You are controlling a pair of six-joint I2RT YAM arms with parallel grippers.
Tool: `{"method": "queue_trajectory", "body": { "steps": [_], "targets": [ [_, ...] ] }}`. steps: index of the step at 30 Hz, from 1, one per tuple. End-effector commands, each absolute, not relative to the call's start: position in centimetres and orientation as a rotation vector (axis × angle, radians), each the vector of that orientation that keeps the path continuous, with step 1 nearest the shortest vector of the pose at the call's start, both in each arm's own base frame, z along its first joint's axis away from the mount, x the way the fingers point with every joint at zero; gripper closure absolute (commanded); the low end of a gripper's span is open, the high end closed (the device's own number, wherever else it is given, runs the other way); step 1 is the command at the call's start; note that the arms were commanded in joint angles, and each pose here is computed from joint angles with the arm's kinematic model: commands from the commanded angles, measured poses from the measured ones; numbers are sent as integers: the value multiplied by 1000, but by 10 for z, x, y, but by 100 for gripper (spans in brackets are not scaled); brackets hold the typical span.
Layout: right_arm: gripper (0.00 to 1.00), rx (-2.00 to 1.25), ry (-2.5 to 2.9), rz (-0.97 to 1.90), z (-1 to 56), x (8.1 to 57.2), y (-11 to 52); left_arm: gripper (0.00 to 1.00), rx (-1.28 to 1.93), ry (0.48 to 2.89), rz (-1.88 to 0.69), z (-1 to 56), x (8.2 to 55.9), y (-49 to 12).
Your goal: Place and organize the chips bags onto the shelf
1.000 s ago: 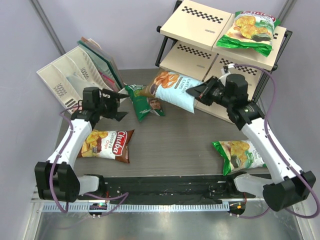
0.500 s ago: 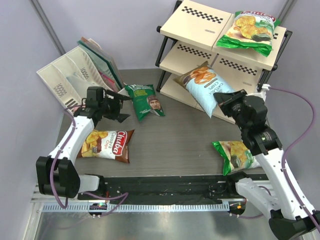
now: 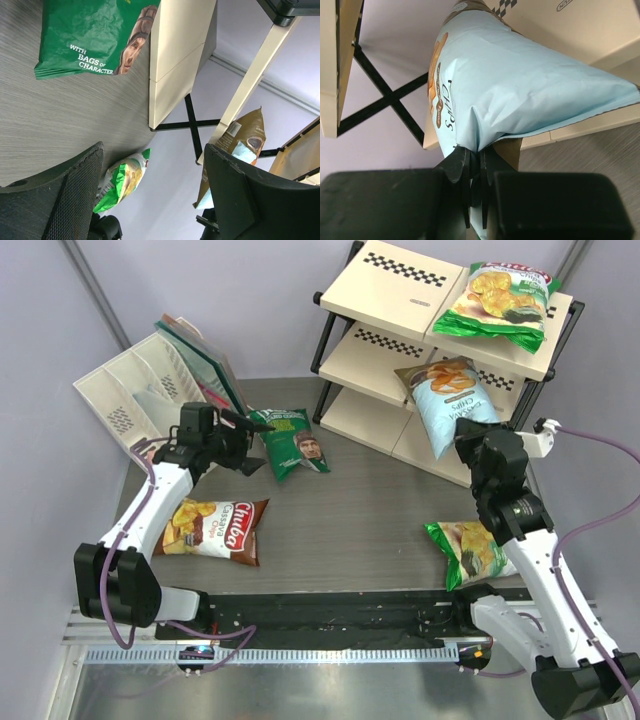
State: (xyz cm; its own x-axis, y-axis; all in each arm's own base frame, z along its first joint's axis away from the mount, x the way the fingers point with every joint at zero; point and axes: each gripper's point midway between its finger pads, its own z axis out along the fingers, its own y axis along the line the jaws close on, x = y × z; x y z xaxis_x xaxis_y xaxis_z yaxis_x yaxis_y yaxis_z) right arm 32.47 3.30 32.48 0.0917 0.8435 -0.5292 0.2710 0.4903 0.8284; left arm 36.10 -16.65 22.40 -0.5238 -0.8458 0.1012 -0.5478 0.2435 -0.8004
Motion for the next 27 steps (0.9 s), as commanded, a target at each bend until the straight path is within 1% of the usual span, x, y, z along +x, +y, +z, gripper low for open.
{"method": "queue_trajectory", "body": {
  "steps": [1,10,17,20,26,27],
  "targets": [
    [99,1166,1253,492,340,327,-3,20,-1225,2158,-1215,241,360,-172],
    [99,1328,1153,400,329,338,-25,20,-1217,2178,-1208,236,356,-175],
    [99,1425,1152,323,306,364,-27,21,-1218,2182,-1197,232,350,-173],
    [99,1440,1169,270,305,368,-31,21,-1215,2186,-1189,230,348,-172],
    [99,1488,1220,306,290,379,-21,21,-1206,2184,-1184,231,350,-172],
    [97,1491,1224,312,288,380,-20,21,-1202,2186,-1185,230,350,-172]
  ]
}}
